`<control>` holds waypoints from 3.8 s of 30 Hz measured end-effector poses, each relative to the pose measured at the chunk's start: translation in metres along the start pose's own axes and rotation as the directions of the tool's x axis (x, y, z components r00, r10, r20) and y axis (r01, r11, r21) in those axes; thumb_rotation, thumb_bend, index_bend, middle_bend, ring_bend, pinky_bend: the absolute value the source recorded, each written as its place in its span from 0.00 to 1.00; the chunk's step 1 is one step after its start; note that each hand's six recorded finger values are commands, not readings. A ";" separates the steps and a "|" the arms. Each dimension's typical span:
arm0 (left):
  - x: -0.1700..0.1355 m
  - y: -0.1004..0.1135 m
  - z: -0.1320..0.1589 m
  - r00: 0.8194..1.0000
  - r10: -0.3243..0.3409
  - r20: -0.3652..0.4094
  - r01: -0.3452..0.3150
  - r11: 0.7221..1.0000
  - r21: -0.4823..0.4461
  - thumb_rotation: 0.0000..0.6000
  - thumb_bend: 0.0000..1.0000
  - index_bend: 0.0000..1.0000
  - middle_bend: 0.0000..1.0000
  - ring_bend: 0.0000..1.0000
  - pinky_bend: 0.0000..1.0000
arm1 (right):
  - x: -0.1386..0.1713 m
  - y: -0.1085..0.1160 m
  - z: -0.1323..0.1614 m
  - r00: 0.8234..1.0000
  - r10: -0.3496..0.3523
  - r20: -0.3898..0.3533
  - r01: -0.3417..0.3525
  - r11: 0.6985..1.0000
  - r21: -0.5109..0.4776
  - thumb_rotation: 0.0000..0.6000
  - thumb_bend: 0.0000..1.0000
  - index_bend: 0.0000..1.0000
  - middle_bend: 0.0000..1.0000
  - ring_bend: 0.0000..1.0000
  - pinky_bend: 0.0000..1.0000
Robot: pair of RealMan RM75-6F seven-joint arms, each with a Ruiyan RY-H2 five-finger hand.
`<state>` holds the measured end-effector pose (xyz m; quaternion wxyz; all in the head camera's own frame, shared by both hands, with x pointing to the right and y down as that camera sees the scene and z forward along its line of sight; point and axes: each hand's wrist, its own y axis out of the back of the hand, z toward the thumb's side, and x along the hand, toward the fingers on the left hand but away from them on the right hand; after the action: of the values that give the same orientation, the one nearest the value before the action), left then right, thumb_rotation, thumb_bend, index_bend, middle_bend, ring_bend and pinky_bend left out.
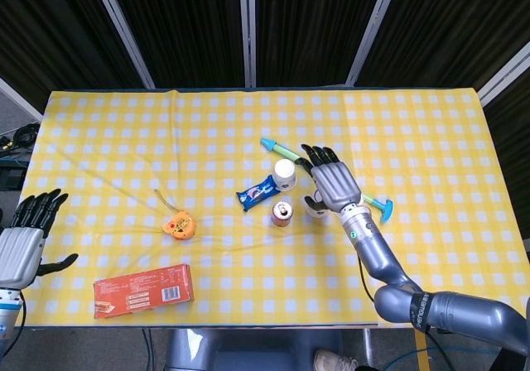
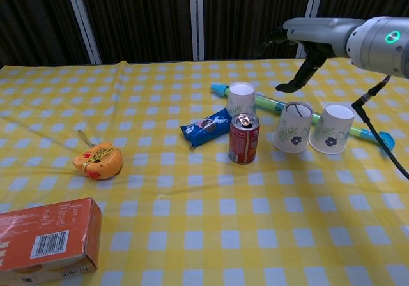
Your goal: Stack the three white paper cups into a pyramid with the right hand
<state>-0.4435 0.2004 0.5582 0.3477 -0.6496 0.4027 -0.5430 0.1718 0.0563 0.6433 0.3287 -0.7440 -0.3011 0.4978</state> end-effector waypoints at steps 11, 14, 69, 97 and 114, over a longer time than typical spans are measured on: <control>0.003 -0.003 -0.001 1.000 -0.014 -0.001 0.014 1.000 -0.009 1.00 0.00 0.00 0.00 0.00 0.00 | -0.037 -0.010 -0.001 0.998 0.036 0.060 -0.038 0.999 0.033 1.00 0.18 0.17 0.00 0.00 0.00; 0.003 -0.003 -0.001 1.000 -0.014 -0.002 0.014 1.000 -0.011 1.00 0.00 0.00 0.00 0.00 0.00 | -0.042 -0.014 0.000 0.997 0.046 0.066 -0.049 0.998 0.043 1.00 0.18 0.21 0.00 0.00 0.00; 0.005 -0.006 -0.002 0.999 -0.041 0.006 0.041 0.998 -0.038 1.00 0.00 0.00 0.00 0.00 0.00 | -0.072 -0.025 0.031 1.000 -0.015 0.021 0.013 0.998 0.068 1.00 0.28 0.42 0.02 0.00 0.00; -0.004 -0.005 0.015 0.998 -0.027 0.060 0.028 1.000 -0.009 1.00 0.00 0.00 0.00 0.00 0.00 | 0.050 0.036 -0.044 0.992 -0.036 0.123 0.019 0.990 0.139 1.00 0.28 0.41 0.01 0.00 0.00; -0.005 -0.005 0.016 0.998 -0.023 0.066 0.025 1.000 -0.017 1.00 0.00 0.00 0.00 0.00 0.00 | 0.042 0.018 -0.046 0.990 0.014 0.138 -0.029 0.993 0.111 1.00 0.28 0.41 0.01 0.00 0.00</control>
<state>-0.4270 0.2070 0.5583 0.3485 -0.6749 0.3880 -0.5220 0.2307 0.0689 0.6195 0.3431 -0.6917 -0.2862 0.5674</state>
